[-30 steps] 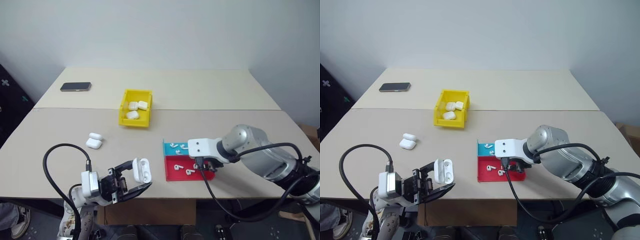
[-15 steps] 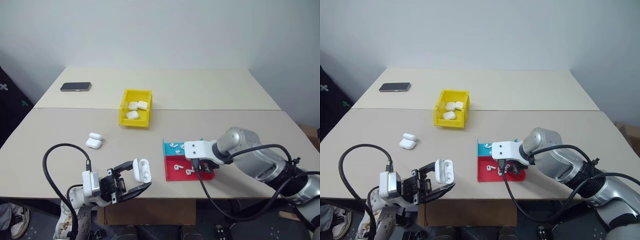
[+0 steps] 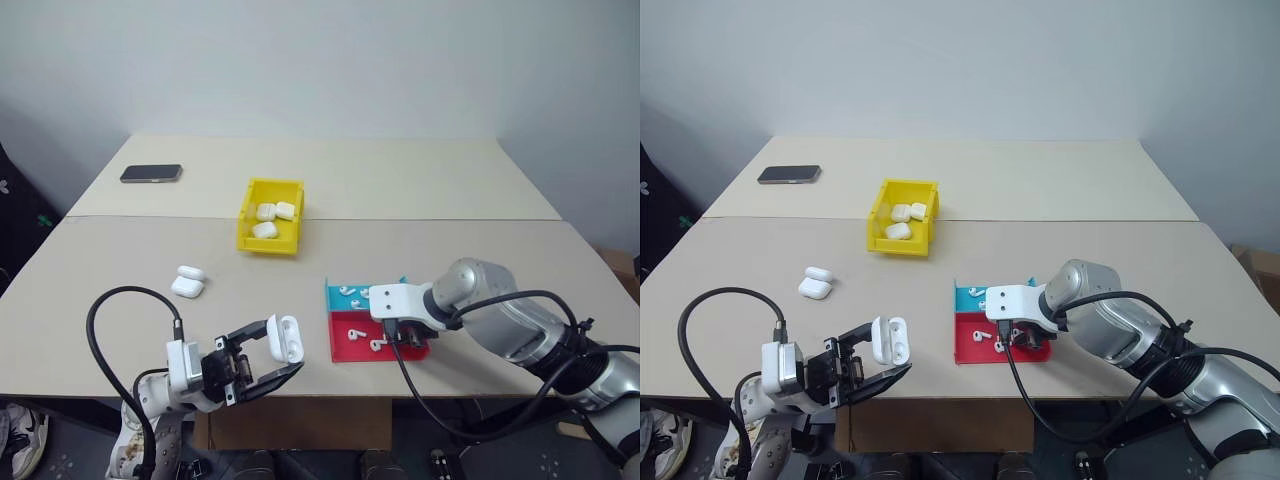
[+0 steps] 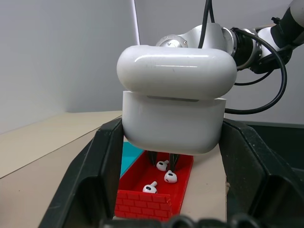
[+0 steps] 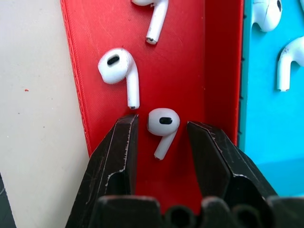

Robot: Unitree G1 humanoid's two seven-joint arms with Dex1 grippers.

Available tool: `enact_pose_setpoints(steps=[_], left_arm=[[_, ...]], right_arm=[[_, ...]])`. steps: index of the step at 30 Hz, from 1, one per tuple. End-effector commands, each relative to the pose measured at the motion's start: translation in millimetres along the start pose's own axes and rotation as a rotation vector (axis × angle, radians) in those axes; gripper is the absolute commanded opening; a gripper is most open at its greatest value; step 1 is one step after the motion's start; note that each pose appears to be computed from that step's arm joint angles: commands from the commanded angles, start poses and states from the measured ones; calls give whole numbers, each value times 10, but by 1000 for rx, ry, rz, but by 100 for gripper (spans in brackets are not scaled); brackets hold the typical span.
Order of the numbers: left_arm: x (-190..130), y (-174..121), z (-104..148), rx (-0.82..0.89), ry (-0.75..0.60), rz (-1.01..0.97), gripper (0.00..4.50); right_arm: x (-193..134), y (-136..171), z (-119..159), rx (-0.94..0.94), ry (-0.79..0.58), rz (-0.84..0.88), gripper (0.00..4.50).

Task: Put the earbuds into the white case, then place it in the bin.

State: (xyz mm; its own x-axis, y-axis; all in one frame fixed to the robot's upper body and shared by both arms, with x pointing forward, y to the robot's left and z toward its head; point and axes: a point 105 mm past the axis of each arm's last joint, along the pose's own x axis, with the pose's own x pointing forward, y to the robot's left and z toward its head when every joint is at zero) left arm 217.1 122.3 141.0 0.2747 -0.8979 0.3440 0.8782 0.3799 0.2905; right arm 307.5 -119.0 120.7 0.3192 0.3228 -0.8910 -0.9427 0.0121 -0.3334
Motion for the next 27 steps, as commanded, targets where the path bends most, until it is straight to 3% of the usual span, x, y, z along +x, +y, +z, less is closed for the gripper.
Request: enact_pose_setpoints(steps=[1,4,7,20,22,27], left_arm=[[51,-22,96,38,-14,-22,276],[45,-28,97,38,-6,-17,276],[39,-36,98,34,2,-14,276],[29,-31,93,30,11,-9,276],[30,-28,92,30,11,-8,276],[30,-28,84,26,15,-10,276]], right_arm=[[-49,-46,52,-21,-15,-28,202],[-38,-48,40,-22,-9,-28,202],[-31,-49,28,-23,-3,-30,145],[-15,-38,-20,-26,12,-30,145],[-16,-40,-19,-26,12,-32,109],[-32,-16,4,-23,-3,-22,109]])
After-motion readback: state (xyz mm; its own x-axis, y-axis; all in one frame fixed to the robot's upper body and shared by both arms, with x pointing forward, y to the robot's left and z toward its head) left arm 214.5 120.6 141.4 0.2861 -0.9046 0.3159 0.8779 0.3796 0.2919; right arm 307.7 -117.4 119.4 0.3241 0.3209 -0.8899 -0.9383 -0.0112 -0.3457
